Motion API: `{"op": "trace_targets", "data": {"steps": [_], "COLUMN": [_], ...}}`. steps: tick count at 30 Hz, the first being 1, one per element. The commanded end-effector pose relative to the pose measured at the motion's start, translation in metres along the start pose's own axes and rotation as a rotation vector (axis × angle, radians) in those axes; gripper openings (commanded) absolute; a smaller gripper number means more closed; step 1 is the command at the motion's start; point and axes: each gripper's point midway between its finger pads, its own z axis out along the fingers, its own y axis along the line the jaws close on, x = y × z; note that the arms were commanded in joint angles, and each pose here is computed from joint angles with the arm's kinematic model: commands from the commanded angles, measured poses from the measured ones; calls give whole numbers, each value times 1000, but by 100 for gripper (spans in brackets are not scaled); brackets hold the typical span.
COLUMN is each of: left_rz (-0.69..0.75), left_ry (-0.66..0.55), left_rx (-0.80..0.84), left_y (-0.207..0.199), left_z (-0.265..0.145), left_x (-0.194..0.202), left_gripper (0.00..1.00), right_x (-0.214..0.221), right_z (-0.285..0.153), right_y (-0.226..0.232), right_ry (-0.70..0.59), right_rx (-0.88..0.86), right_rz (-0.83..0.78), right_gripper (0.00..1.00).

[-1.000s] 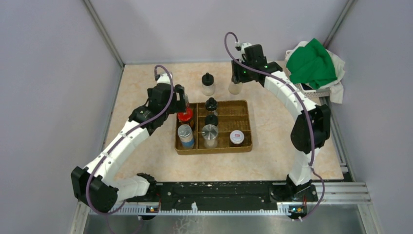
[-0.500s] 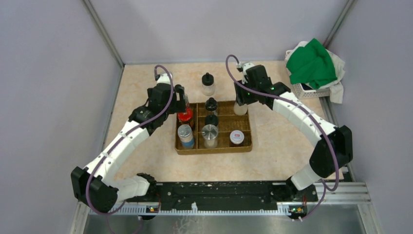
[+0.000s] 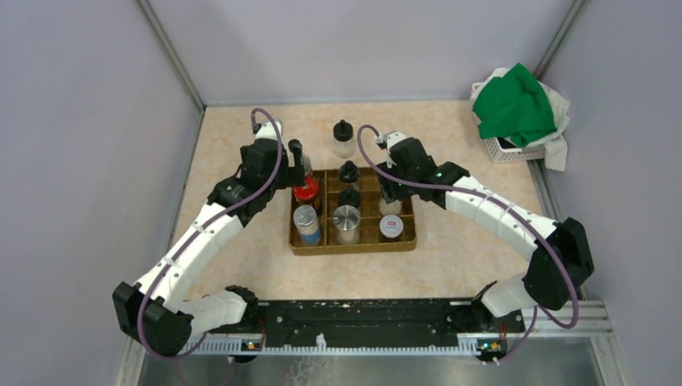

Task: Organize the condiment bottles
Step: Place the bottle in the storage box.

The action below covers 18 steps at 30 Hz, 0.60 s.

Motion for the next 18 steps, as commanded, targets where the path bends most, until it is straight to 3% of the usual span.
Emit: {"op": "trace_targets", "data": {"steps": [1,18], "left_rz": [-35,-36], "left_ry": [-59,-54], "left_rx": [22,25], "left_y": [-1,0], "left_z": [-14,-17], "left_x": [-20,-16], "left_gripper": [99,99], "right_x": [-11,-9], "right_z": [-8,29], "right_y": [-7,1], "right_ry": [-75,-79], "right_rx": [40,18], "right_rz": [20,13], "right_gripper": [8,8]}}
